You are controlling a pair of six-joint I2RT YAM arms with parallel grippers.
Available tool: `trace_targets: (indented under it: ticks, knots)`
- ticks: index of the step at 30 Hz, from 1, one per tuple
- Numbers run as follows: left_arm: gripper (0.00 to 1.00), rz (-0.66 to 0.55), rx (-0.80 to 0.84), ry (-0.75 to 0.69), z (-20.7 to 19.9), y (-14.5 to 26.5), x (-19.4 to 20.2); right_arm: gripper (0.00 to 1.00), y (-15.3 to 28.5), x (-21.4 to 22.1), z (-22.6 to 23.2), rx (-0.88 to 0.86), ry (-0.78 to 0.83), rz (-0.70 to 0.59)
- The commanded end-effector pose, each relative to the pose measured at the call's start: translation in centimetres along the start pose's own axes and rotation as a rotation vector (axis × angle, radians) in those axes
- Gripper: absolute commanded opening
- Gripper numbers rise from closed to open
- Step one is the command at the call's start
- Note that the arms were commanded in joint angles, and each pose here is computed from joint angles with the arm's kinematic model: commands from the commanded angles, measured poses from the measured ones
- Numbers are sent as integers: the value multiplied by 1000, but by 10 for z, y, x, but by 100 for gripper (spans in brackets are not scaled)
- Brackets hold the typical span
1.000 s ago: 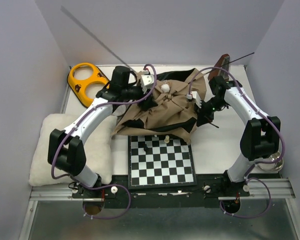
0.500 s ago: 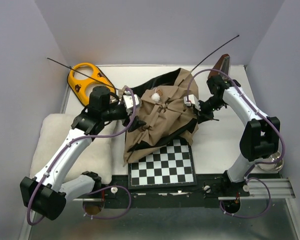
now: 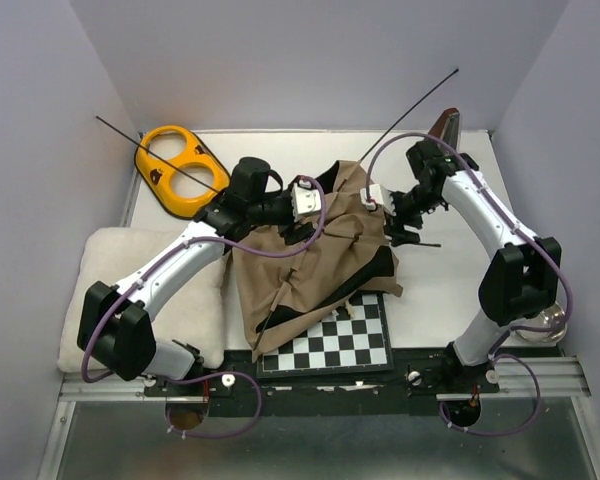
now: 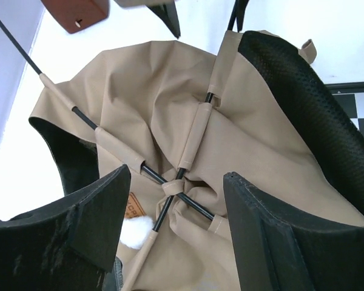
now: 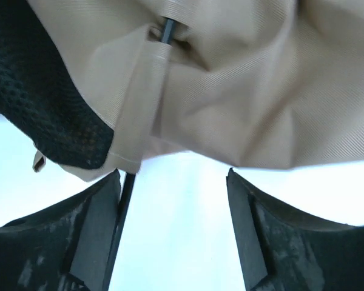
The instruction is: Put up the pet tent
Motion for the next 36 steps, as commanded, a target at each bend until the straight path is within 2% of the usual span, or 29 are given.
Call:
trace_targets:
  ticks: [1,2,4,5,8,10,15,18,23,29,36]
  knots:
    - [77,-46,-33,-111,13,-1,-10,85,45,-3,-3,127,-105,-92]
    - [77,-48,-38,-114,15,-2,-11,92,52,-2,1,129,-141,-127]
    - [75,-64,-28,-106,18,-7,-13,94,66,5,7,141,-237,-201]
    - [75,-82,-28,-107,23,-9,-18,100,72,10,12,136,-285,-251]
    - [65,-114,27,-120,29,-26,-29,100,95,25,26,156,-447,-400]
    - [62,-130,71,-127,28,-41,-40,100,101,38,39,153,-538,-439]
    - [61,-157,270,-157,4,-93,-62,98,96,88,78,153,-746,-477]
    - [61,-135,382,-233,-17,-128,-66,95,99,115,87,195,-837,-490]
    - [57,-126,460,-231,-37,-177,-77,86,89,134,102,178,-860,-459]
    - [54,-75,489,-304,-62,-224,-70,87,68,144,111,239,-846,-443]
    - [39,53,510,-335,-62,-233,-29,90,71,143,108,241,-804,-465]
Point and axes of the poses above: each gripper's point midway between its finger pads, its own y axis back along the fingers, its own z axis along the line the jaws close on, x = y × z, the point moved 6 cm from there along y, back along the fingers, and after that the axes turned 13 degrees about -y, right-handed, at the moved point
